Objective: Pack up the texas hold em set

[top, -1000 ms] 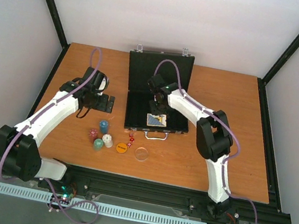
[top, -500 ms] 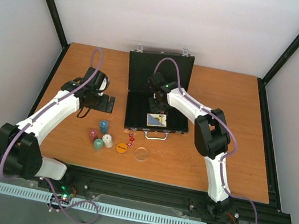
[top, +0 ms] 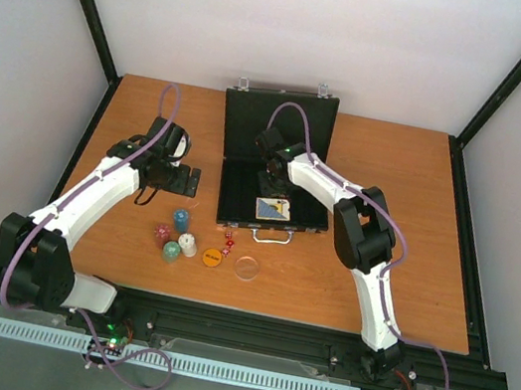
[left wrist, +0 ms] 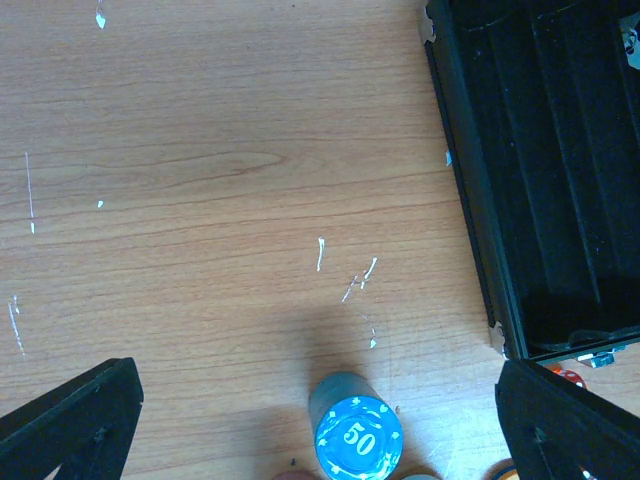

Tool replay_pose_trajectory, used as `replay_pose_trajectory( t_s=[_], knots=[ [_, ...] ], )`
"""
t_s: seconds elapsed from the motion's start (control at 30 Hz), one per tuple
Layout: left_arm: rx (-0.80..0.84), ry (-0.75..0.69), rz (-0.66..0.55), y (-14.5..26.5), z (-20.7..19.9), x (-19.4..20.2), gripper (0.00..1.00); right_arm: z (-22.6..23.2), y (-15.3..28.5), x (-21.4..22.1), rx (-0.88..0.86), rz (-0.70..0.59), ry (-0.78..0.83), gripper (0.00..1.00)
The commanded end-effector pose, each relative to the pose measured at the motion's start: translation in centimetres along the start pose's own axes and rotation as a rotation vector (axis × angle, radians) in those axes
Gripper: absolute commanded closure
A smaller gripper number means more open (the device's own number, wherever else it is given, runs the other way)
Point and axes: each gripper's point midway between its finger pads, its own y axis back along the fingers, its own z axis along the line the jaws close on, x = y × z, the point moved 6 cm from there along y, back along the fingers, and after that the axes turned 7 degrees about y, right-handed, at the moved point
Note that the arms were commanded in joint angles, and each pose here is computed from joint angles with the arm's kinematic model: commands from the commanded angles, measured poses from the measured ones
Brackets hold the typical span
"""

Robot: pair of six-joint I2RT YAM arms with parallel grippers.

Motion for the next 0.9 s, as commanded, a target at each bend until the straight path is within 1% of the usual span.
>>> replay_pose_trajectory(
  t_s=[0.0,0.4,0.5,0.63,0.7,0.83,0.87],
  knots=[
    [0.004,0.012,-0.035,0.9,-0.3,-1.1,0.0,-0.7,-1.6,0.9,0.049,0.063,-0.008,0.92],
    [0.005,0.013,-0.041,0.9,-0.3,-1.2,0.0,-0.8,0.2,0.8,0.04,0.045,0.019,0.88],
    [0.005,0.014,-0.038,0.9,-0.3,-1.1,0.0,-0.7,0.2,1.2,0.022,0.053,0.033,0.83],
    [0.006,0.013,-0.039,0.9,-0.3,-1.0,0.0,-0.6,0.7,1.6,0.008,0.042,0.031,0.71],
    [0.005,0.014,-0.039,0.9,-0.3,-1.0,0.0,-0.6,1.0,1.7,0.006,0.034,0.032,0.68],
    [0.007,0.014,-0.04,0.9,-0.3,-1.0,0.0,-0.7,1.9,1.3,0.0,0.008,0.041,0.65],
    [0.008,0.014,-0.042,0.9,-0.3,-1.1,0.0,-0.7,2.2,1.1,-0.003,-0.003,0.044,0.63]
  ],
)
